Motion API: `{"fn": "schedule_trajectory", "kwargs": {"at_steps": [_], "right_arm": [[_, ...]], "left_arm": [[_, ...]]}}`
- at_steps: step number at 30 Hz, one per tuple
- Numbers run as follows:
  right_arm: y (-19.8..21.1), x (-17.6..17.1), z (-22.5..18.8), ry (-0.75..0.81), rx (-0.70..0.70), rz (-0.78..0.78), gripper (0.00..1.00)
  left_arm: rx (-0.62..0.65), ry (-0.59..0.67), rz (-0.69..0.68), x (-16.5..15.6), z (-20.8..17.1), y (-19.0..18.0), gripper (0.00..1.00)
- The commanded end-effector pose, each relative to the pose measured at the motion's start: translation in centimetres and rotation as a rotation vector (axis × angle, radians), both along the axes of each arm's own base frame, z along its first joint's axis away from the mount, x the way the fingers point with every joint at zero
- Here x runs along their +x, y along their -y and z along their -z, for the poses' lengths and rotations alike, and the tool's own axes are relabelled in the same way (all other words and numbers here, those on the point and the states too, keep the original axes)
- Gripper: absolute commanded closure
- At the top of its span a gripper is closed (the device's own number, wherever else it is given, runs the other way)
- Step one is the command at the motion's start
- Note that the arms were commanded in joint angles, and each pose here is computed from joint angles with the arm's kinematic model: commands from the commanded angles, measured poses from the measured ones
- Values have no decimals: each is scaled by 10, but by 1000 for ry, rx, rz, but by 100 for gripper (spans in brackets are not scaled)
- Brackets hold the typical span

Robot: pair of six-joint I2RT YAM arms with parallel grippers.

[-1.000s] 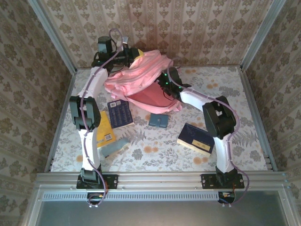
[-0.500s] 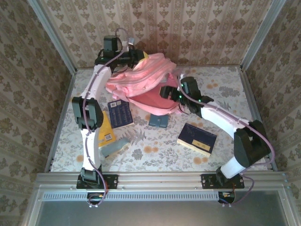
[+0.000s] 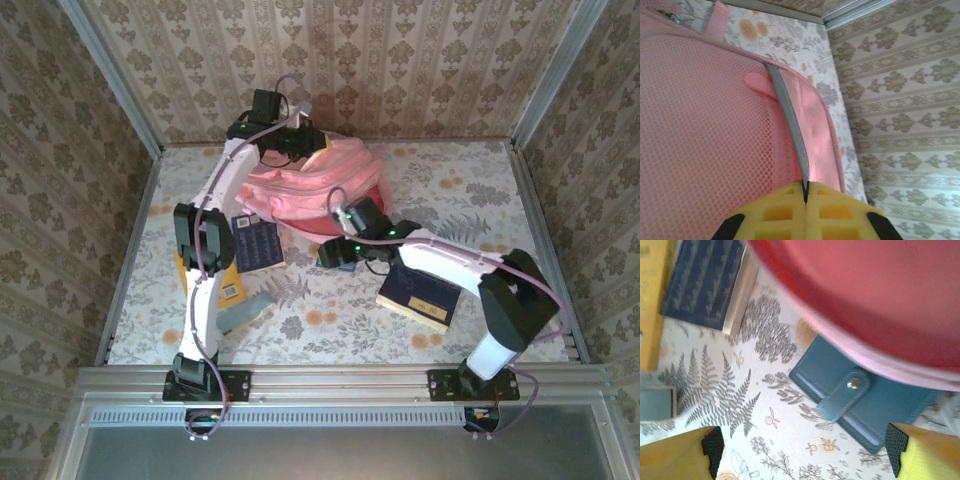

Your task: Pack the student bag

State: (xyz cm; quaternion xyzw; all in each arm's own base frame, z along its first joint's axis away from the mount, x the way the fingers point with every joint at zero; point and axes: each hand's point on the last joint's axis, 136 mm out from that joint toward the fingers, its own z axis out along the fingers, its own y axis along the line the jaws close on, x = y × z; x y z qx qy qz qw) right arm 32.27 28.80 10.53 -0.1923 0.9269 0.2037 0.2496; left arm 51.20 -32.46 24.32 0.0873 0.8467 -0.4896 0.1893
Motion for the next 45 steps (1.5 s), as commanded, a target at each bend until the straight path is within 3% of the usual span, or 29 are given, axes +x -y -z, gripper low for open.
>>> {"fn": "schedule_trajectory", "kwargs": {"at_steps": [1, 6, 9, 14, 17, 21, 25, 30, 34, 39, 45], "right_arm": [[0, -1, 17, -10, -119, -33, 13], [-7, 16, 29, -15, -176, -19, 12], [-4, 32, 38, -3, -243, -3, 7], [1, 55, 60, -40, -336, 17, 2], [-3, 59, 70, -72, -316, 13, 1], [-2, 49, 84, -142, -311, -5, 0], [-6, 34, 87, -184, -281, -32, 0], [-14, 4, 78, -199, -202, -70, 0], [-20, -25, 80, -233, -170, -107, 0], [-23, -45, 73, -259, -92, -86, 0], [-21, -43, 66, -293, 32, 12, 1]], "left_arm": [[108, 149, -85, 21, -18, -19, 100], [126, 265, -233, 43, -56, -53, 100], [127, 278, -244, 48, -60, -58, 100], [176, 197, -197, 46, -17, -45, 100], [176, 154, -156, 38, 8, -30, 100], [128, 106, -117, 26, 12, -17, 81], [89, 117, -124, 11, -16, -20, 58], [99, 153, -176, -31, -61, -46, 47], [92, 125, -249, -71, -59, -70, 47], [129, -12, -292, -134, 3, -93, 46], [233, -169, -257, -203, 85, -91, 48]]}}
